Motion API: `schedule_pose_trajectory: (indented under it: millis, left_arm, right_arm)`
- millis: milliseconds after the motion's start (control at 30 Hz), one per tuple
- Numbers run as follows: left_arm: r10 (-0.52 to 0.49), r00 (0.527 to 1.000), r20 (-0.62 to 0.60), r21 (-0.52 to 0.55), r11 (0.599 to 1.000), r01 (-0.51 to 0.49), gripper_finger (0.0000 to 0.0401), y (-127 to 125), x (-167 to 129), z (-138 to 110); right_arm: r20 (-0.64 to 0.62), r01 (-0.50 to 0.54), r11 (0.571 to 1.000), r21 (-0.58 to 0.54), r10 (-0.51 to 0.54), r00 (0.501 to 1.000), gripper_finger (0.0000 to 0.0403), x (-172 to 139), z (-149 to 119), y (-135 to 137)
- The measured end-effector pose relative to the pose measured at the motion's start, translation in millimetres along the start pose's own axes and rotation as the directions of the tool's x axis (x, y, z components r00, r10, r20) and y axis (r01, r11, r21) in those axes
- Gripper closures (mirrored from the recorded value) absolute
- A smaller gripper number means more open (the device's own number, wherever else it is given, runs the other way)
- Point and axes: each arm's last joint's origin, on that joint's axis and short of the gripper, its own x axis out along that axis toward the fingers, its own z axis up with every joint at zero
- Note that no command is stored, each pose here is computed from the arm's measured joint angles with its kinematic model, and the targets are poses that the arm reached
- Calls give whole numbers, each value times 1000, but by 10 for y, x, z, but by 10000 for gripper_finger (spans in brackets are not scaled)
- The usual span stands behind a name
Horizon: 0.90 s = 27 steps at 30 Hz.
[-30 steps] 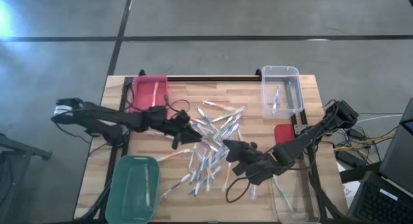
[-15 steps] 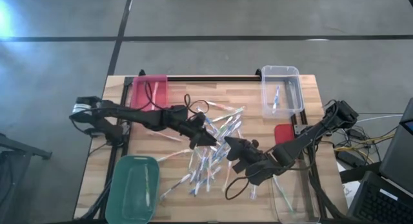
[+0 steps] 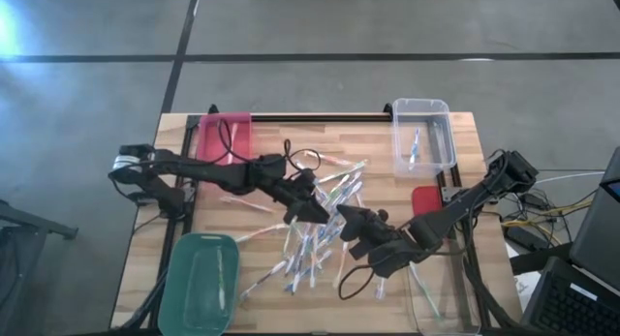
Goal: Pick & Place Toothbrushes
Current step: Put the blue toothbrush into the top transparent bin
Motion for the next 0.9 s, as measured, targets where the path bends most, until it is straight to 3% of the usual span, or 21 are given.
schedule_pose_trajectory:
  millis: [467,900]
  left_arm:
    - [-3,1000,-7,0,1000,3,239,1,5,3]
    - [0,1000,4,0,1000,0,275,0,-1,14]
  right_arm:
    - [-35,-24,1000,4,24,999,381,189,-97,-14]
    - [-2,8,1000,25,-8,1000,381,208,-93,-77]
